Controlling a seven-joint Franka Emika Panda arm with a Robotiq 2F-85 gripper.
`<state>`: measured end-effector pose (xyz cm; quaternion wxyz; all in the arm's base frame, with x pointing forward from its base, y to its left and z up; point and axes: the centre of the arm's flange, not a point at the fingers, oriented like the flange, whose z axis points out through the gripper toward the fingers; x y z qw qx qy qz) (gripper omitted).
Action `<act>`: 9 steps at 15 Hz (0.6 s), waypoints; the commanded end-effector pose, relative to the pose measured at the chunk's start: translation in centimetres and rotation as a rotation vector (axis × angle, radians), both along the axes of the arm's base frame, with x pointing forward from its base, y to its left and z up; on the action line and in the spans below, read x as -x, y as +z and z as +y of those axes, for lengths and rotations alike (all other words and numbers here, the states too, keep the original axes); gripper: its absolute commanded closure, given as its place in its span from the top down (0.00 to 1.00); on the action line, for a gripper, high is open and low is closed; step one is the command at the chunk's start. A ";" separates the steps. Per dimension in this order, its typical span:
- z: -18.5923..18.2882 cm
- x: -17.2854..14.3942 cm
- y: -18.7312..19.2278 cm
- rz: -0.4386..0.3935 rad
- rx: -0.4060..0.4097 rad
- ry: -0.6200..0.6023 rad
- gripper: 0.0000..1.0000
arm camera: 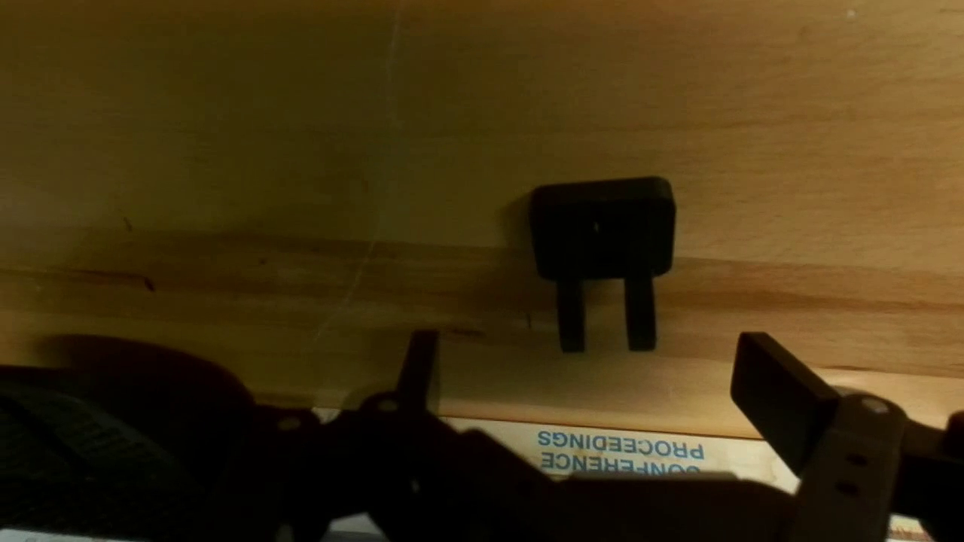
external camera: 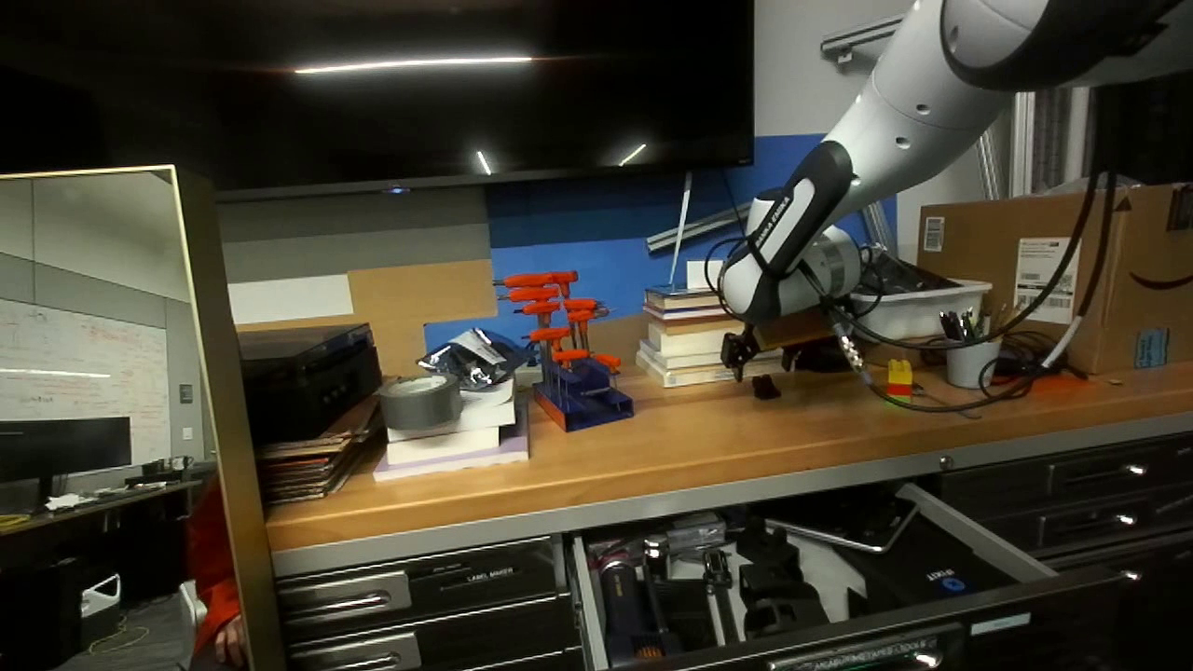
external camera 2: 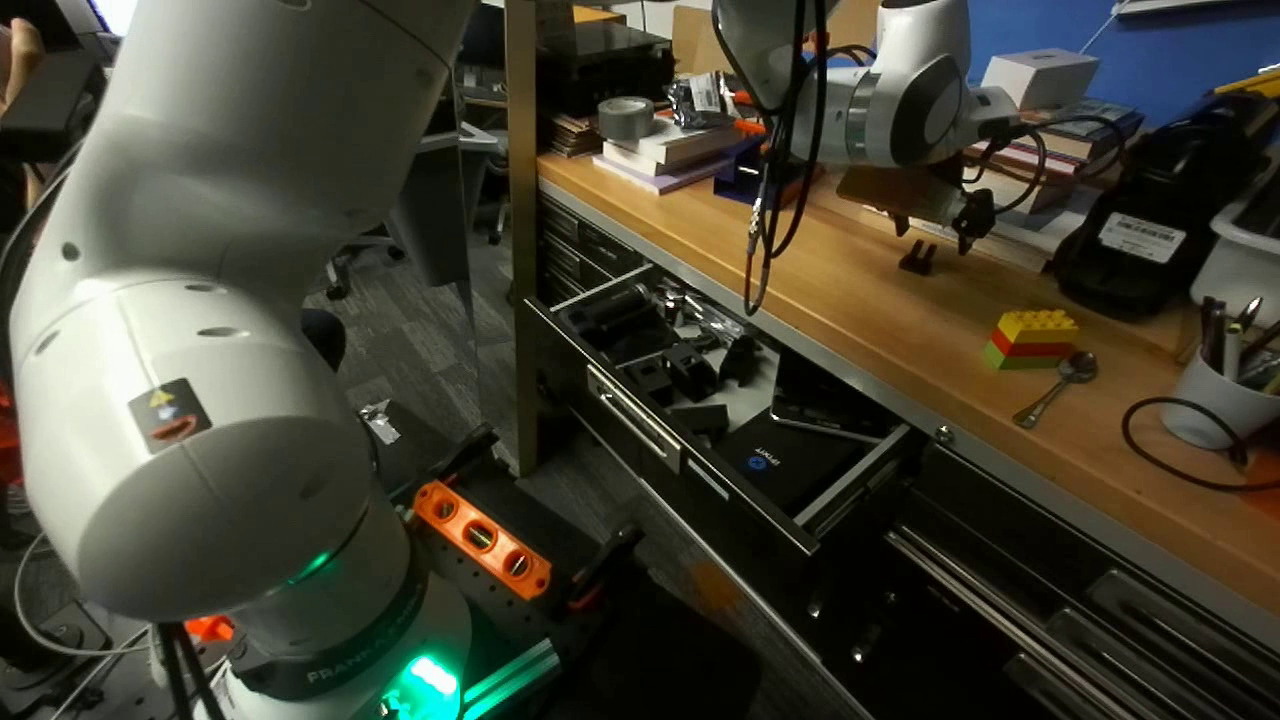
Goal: Put the black objects in the drawer and close it
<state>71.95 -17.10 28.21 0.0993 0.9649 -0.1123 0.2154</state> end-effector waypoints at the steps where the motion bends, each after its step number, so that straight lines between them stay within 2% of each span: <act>1: -0.4 -1.3 0.9 -0.003 0.004 0.001 1.00; 9: -1.3 -0.9 0.0 0.066 -0.060 -0.014 1.00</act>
